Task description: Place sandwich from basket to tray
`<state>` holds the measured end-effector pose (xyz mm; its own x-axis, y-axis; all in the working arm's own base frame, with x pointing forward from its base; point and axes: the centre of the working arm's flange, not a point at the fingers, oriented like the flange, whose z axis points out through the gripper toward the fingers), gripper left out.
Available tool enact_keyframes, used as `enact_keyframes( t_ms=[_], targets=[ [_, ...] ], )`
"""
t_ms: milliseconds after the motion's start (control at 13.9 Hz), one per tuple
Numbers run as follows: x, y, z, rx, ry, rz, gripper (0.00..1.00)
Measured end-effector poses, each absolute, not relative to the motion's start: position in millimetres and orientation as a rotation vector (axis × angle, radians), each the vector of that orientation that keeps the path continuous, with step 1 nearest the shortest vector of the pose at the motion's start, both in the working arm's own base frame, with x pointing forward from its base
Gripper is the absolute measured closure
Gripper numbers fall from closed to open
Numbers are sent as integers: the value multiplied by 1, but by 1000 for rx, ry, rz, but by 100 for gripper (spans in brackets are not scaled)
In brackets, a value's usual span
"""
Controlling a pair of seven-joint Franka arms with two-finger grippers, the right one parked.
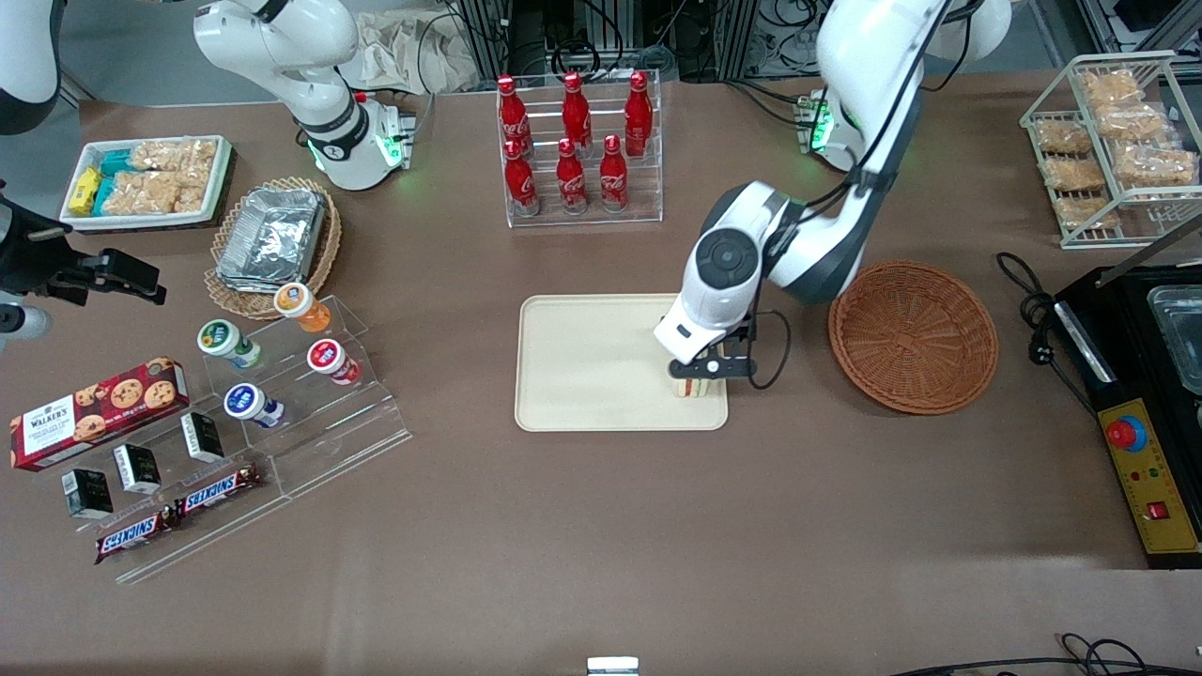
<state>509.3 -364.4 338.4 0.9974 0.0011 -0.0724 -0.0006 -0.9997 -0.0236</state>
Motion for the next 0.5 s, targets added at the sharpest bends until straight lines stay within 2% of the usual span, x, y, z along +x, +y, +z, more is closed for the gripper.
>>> enact_keyframes(
  t_ms=[288,504],
  targets=[
    [533,-304,461,-3155,-165,1,0],
    [550,-247,505,-3156,-299,-42,0]
  ],
)
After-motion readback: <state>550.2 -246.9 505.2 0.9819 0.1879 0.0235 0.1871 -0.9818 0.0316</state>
